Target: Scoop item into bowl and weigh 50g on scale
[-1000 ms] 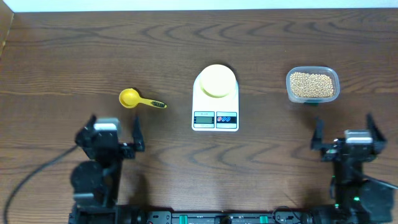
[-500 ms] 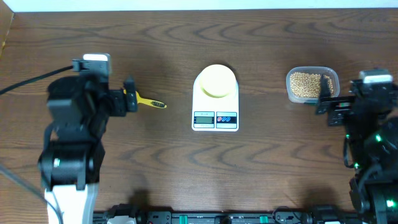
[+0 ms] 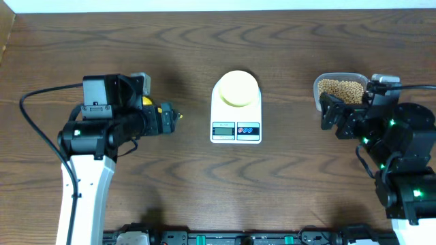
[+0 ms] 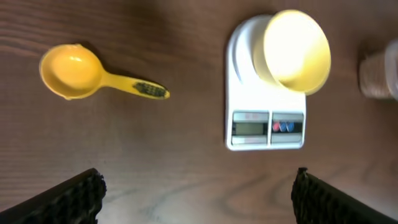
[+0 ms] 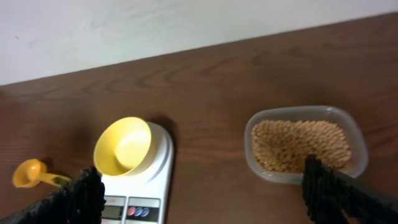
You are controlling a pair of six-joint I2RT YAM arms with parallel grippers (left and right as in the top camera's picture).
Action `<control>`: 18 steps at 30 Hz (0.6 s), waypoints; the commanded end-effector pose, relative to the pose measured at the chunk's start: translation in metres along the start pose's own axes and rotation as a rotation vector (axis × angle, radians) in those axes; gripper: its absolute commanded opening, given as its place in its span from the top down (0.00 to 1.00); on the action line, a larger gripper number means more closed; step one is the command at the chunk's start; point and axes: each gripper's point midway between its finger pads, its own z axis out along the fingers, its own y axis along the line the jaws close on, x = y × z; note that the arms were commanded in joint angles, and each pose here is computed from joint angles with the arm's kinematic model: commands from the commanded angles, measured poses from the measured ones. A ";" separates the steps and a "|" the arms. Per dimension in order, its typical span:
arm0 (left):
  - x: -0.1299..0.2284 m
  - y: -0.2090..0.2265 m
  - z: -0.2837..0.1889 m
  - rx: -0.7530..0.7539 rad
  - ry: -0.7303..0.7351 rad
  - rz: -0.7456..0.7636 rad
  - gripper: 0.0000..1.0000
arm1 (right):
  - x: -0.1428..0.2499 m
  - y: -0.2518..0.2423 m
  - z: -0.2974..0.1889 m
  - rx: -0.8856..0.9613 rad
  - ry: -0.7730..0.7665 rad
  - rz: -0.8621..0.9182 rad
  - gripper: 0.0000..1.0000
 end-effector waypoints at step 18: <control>-0.013 0.130 0.037 -0.446 0.170 -0.347 0.02 | 0.020 0.044 0.062 -0.197 0.419 -0.068 0.01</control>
